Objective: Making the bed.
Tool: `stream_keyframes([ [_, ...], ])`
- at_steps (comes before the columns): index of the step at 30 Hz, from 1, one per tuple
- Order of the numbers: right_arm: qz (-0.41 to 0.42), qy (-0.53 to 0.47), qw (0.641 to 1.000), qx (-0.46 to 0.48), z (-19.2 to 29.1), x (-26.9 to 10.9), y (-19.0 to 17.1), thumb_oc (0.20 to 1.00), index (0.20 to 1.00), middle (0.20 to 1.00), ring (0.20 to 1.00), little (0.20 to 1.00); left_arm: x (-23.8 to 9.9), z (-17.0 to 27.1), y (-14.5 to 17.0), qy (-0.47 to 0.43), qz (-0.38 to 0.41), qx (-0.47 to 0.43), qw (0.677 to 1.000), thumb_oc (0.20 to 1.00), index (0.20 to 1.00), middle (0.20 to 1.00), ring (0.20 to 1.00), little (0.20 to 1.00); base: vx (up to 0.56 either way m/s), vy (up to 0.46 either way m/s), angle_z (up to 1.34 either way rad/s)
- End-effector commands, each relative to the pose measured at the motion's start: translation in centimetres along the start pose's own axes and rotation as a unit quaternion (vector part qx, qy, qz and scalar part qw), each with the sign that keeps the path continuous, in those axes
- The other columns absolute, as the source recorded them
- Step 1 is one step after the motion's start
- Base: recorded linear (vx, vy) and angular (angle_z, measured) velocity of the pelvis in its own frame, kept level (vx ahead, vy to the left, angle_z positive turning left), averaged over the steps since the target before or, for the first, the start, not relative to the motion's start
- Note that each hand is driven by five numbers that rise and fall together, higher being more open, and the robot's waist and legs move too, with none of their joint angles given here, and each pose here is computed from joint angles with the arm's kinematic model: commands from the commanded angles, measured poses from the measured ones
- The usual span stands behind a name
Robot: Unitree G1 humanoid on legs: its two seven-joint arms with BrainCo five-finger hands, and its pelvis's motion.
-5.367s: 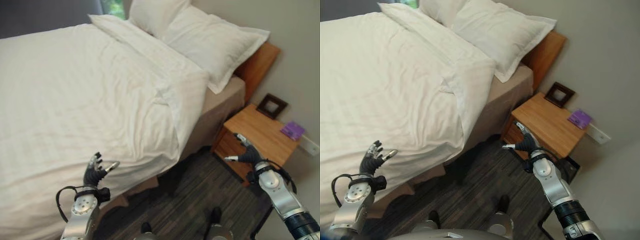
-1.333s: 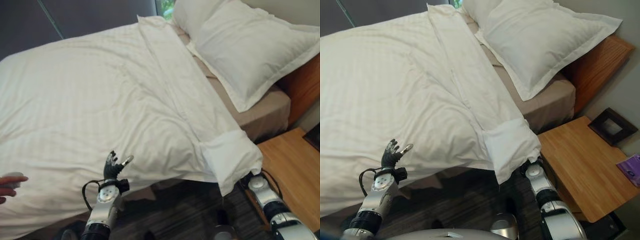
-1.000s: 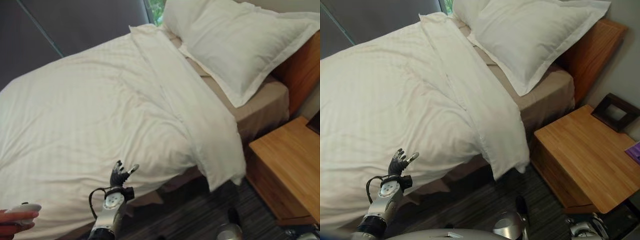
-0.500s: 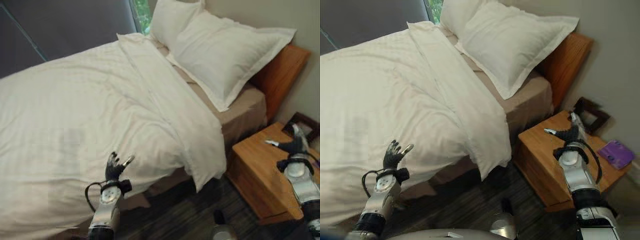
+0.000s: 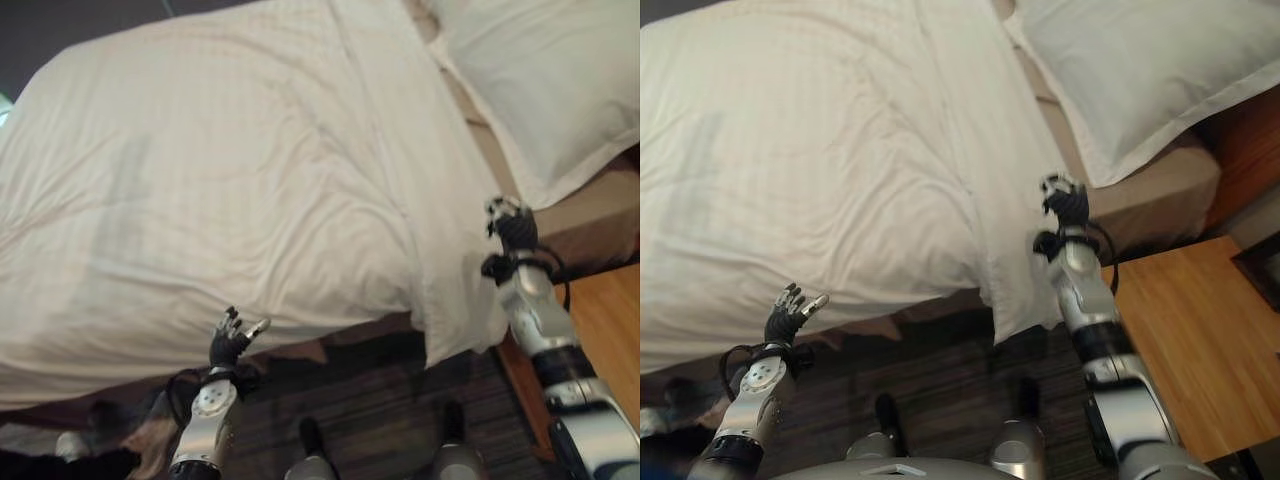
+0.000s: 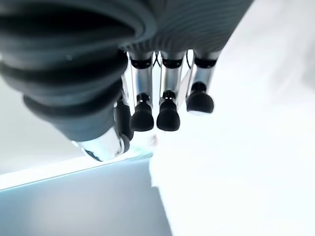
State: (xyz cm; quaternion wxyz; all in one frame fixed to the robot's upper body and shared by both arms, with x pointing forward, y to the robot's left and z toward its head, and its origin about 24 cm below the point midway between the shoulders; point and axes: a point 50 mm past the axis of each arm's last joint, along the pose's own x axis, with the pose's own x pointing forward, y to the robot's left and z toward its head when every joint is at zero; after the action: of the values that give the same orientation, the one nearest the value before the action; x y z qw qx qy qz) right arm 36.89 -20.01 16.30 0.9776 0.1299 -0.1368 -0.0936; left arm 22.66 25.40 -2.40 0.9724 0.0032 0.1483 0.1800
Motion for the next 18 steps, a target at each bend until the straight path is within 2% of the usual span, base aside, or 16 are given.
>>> stream_keyframes([
  [1,0.007,-0.113,0.987,0.115,5.6,2.1,2.2,0.2,0.2,0.2,0.2,0.2,2.2,5.4,0.4,-0.108,-0.007,0.003,0.994,1.0,1.0,1.0,1.0,1.0,-0.06,0.01,0.11],
  [6,0.016,-0.182,0.956,0.227,10.0,3.3,3.9,0.2,0.2,0.2,0.2,0.2,2.7,6.7,0.3,-0.132,-0.012,-0.014,0.991,1.0,1.0,1.0,1.0,1.0,-0.06,0.02,0.18],
  [7,0.017,-0.2,0.939,0.28,11.2,3.5,4.2,0.2,0.2,0.2,0.2,0.2,3.0,7.4,0.4,-0.141,-0.009,-0.029,0.99,1.0,1.0,1.0,1.0,1.0,-0.08,0.042,0.05],
  [10,0.006,-0.203,0.926,0.318,11.2,3.7,4.1,0.2,0.2,0.2,0.2,0.2,3.2,7.5,0.7,-0.144,-0.001,-0.048,0.988,1.0,1.0,1.0,1.0,1.0,-0.09,0.037,0.05],
  [14,-0.033,-0.152,0.93,0.332,7.9,3.8,2.9,0.2,0.2,0.2,0.2,0.2,3.3,6.8,0.9,-0.125,0.005,-0.068,0.99,1.0,1.0,1.0,1.0,1.0,-0.08,0.068,-0.05],
  [17,-0.086,-0.072,0.939,0.325,2.0,2.5,-0.7,0.2,0.2,0.2,0.2,0.2,3.2,5.1,1.4,-0.091,0.011,-0.08,0.993,1.0,1.0,1.0,1.0,1.0,-0.04,0.085,-0.14],
  [18,-0.085,-0.071,0.939,0.325,1.9,2.4,-0.7,0.2,0.2,0.2,0.2,0.2,3.1,5.1,1.4,-0.09,0.011,-0.08,0.993,1.0,1.0,1.0,1.0,1.0,-0.05,0.058,-0.22],
])
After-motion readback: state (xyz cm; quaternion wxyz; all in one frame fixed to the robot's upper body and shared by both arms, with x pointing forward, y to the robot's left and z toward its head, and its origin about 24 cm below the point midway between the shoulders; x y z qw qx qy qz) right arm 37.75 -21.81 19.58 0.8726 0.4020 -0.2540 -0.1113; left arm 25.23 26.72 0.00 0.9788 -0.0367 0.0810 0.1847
